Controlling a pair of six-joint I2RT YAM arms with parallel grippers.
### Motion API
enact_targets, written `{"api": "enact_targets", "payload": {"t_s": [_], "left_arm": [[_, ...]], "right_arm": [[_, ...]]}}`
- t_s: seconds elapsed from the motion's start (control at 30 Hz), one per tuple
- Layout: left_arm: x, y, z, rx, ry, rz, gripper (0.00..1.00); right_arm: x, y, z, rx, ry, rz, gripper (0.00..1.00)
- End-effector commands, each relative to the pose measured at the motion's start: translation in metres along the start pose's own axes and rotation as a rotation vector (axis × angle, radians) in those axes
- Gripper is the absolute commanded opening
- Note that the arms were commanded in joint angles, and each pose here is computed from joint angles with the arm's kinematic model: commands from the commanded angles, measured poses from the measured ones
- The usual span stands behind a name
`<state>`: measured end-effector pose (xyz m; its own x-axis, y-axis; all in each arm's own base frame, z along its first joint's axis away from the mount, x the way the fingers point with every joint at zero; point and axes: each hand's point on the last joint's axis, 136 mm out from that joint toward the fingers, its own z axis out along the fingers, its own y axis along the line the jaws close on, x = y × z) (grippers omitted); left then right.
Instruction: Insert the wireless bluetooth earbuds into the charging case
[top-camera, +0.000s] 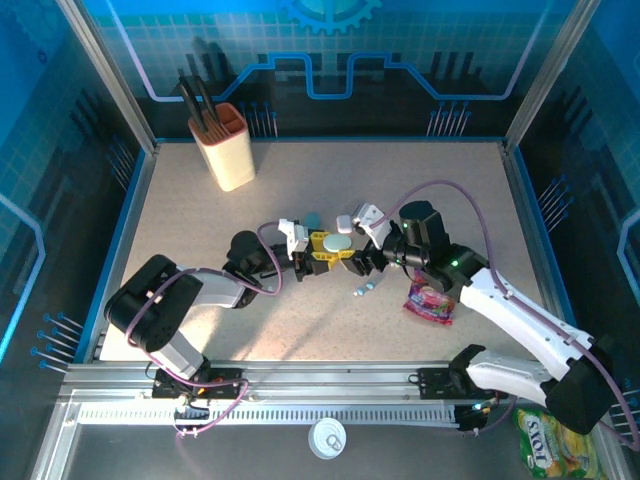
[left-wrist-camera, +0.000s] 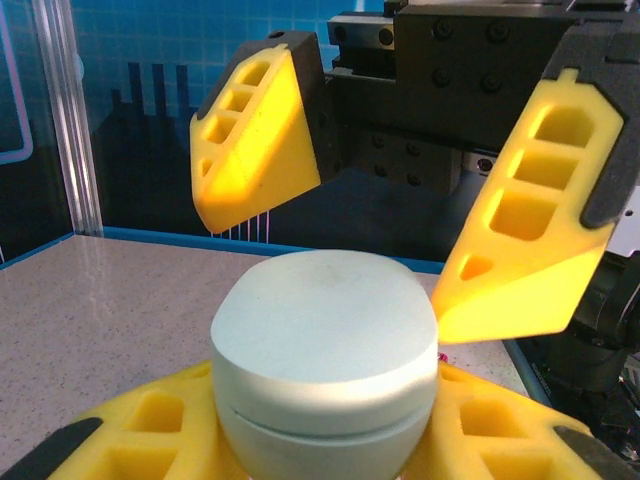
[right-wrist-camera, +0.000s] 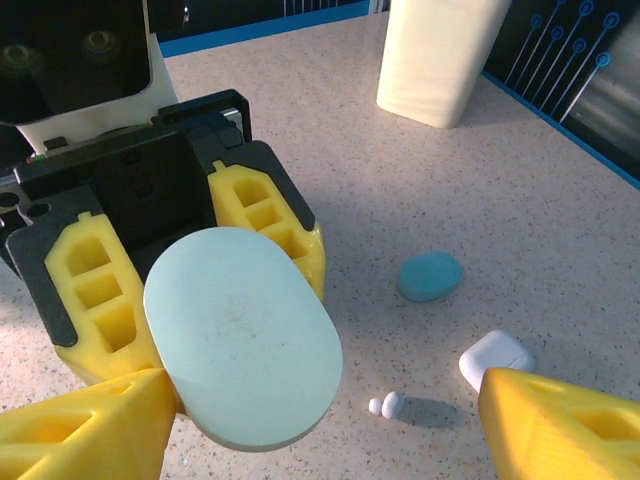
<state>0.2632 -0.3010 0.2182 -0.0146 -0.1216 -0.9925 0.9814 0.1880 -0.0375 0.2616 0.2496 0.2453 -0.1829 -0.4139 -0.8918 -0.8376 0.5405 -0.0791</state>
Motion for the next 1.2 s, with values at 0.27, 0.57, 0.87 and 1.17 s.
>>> {"api": "enact_targets", "payload": {"t_s": [0.27,0.57,0.87,1.17], "left_arm": [[-0.011,-0.014,-0.002,0.063,-0.023,0.028,0.35],[-0.004,-0.004,-0.004,0.020,-0.013,0.021,0.36],[-0.010,-0.001,-0.008,0.011,-0.023,0.013,0.36],[-0.010,0.009,-0.009,-0.042,-0.030,-0.013,0.35]], "right_arm": [[-0.034,-0.039,-0.020,0.115,-0.150,0.161,0.77],[-0.032,-0.035,-0.035,0.099,-0.219,0.215,0.78],[0.069,-0.116,-0.060,0.332,-0.128,0.843,0.68],[0.158,-0.138,-0.025,0.272,0.091,1.191,0.59]]}}
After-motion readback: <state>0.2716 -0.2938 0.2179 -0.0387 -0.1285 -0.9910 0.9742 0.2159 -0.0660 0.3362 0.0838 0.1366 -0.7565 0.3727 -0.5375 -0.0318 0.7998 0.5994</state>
